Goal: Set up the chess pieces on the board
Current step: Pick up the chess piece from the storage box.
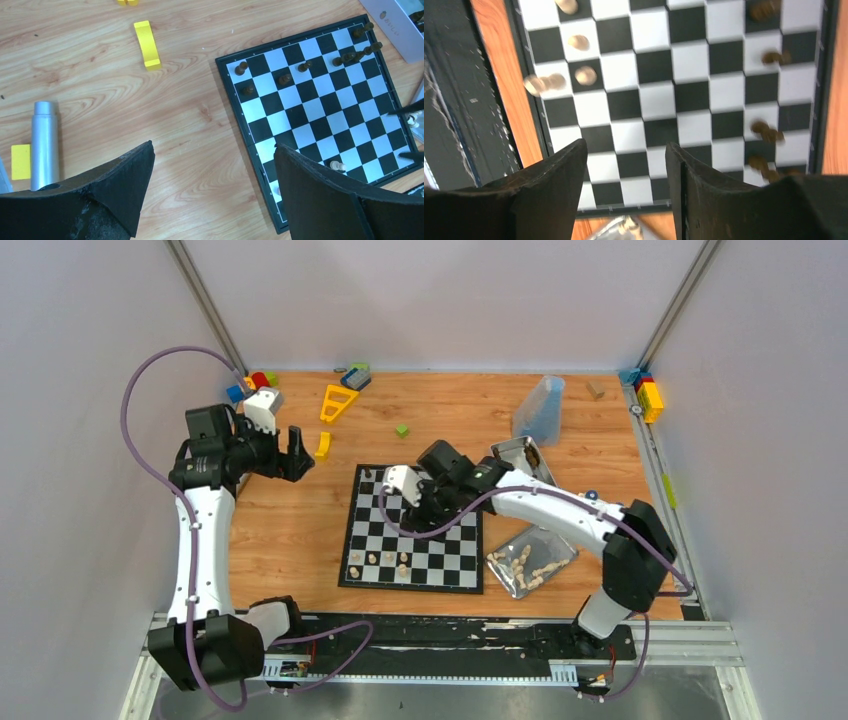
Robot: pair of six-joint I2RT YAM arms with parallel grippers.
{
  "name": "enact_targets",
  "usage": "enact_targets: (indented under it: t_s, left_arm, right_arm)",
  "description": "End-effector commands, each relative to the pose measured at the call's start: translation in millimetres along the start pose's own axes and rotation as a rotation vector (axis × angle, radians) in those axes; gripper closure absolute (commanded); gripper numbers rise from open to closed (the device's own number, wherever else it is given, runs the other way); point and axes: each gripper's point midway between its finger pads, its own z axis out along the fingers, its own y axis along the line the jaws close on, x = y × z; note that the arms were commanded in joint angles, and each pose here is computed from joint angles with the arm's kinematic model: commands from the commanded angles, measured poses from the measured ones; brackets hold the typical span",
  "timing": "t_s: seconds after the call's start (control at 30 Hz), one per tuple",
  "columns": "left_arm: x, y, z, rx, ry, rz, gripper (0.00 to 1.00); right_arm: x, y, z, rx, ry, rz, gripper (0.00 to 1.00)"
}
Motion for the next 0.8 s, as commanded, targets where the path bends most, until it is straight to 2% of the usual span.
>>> enact_targets:
  t_s: [0.0, 0.3, 0.47, 0.77]
  left_arm:
    - [-10.6, -8.0, -1.4, 0.066, -0.031, 0.043, 0.04]
    - [-0.4, -17.1, 0.1, 0.112, -0.024, 0.051, 0.03]
    - [2.6, -16.0, -0.1, 0.100, -0.022, 0.050, 0.02]
    - [2.2, -17.7, -1.6, 0.101, -0.029, 0.050, 0.01]
  right_arm:
    - [36.1, -23.9, -38.3, 0.075, -0.010, 0.094, 0.40]
    - [145.0, -62.1, -93.6, 0.261, 0.057, 0.375, 0.39]
    - [187.6, -69.3, -108.6, 0.321, 0.101, 0.506, 0.41]
    - [211.8, -51.4, -98.3, 0.272, 0.155, 0.568, 0.44]
